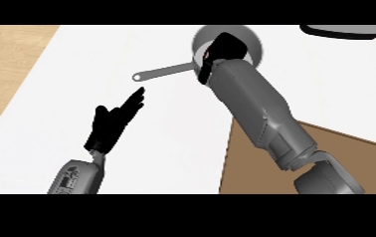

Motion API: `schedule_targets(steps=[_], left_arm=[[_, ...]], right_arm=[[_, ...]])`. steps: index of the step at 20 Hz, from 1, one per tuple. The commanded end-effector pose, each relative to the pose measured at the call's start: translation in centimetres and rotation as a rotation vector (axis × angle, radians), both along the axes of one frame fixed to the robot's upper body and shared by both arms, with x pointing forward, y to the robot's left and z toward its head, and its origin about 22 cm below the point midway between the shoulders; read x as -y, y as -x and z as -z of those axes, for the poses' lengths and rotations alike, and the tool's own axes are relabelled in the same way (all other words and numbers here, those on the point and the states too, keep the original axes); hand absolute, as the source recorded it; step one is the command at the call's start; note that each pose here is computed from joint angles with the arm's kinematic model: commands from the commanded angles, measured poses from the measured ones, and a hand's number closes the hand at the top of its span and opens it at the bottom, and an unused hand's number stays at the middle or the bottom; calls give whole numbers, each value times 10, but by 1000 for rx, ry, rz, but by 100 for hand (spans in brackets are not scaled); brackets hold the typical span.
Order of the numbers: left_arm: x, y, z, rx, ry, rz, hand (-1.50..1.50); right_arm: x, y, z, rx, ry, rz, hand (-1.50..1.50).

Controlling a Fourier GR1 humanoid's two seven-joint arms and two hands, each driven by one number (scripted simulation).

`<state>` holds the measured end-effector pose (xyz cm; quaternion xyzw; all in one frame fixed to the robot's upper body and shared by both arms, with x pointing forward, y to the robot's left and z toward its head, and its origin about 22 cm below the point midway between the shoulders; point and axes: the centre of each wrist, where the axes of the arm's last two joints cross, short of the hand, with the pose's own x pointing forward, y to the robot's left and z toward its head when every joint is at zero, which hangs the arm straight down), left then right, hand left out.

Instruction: Pick the cupcake from the tray and place it in the pot

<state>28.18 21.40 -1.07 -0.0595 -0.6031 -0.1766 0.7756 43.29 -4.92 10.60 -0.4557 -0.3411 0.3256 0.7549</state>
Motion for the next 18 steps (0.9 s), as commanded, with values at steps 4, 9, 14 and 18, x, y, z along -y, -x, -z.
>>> schedule_targets(steps=[4, 9, 14, 18], left_arm=[[4, 3, 3, -16, 5, -11, 0], [-9, 3, 1, -2, 5, -45, 0], [-14, 10, 13, -7, -4, -77, 0], [-23, 22, 13, -37, -6, -99, 0]], right_arm=[[-15, 0, -40, 476, -266, 58, -150], [-11, 0, -43, 772, -402, 206, -150], [-2, -1, -28, 956, -430, 311, -150], [3, 9, -22, 1050, -503, 323, -150]])
